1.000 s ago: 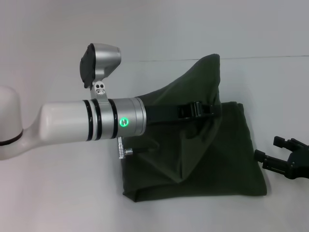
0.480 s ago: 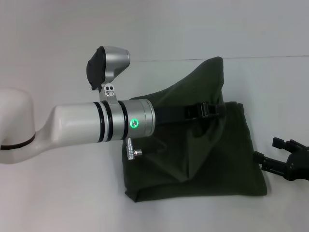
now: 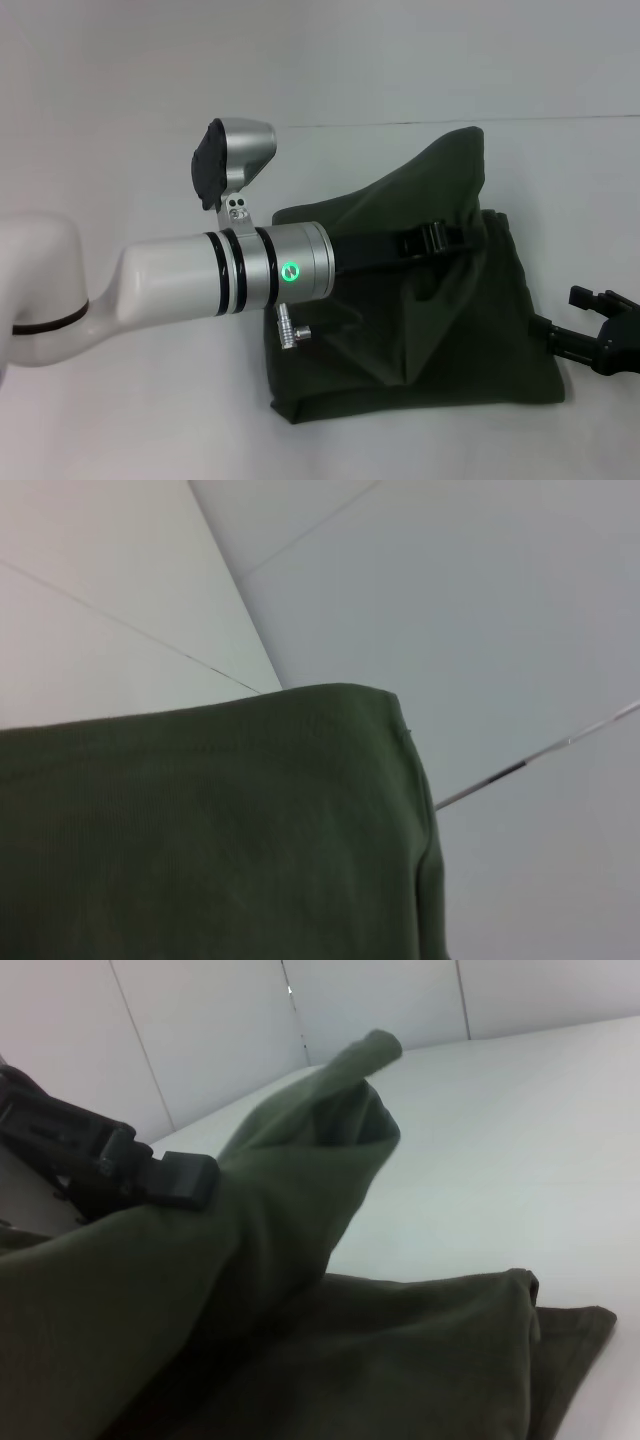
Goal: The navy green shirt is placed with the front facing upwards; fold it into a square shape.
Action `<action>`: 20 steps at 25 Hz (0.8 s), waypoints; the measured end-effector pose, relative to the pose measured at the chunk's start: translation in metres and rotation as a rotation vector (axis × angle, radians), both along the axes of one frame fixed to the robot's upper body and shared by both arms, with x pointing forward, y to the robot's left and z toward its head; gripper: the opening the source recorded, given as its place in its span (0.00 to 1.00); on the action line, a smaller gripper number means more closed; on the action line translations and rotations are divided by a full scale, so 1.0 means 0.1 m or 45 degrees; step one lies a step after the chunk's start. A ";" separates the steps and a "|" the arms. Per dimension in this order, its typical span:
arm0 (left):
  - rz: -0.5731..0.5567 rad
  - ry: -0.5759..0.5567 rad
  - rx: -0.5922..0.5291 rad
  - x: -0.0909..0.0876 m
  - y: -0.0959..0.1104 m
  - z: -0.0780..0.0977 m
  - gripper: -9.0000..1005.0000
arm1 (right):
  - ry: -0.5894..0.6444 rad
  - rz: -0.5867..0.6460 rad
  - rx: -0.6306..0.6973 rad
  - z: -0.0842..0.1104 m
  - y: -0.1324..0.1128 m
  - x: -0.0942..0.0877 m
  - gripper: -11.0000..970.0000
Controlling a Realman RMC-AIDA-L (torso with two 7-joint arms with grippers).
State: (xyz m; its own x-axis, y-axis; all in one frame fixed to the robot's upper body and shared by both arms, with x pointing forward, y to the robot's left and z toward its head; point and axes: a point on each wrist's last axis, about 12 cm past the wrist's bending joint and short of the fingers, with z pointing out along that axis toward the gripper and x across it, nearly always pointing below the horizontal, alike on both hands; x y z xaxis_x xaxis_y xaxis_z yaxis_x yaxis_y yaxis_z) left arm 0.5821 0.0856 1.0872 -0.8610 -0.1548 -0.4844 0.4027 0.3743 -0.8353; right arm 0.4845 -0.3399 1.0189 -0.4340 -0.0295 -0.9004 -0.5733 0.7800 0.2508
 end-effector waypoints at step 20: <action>0.006 -0.097 -0.055 0.06 0.11 0.08 0.66 | -0.097 0.012 0.039 0.24 -0.20 -0.01 0.95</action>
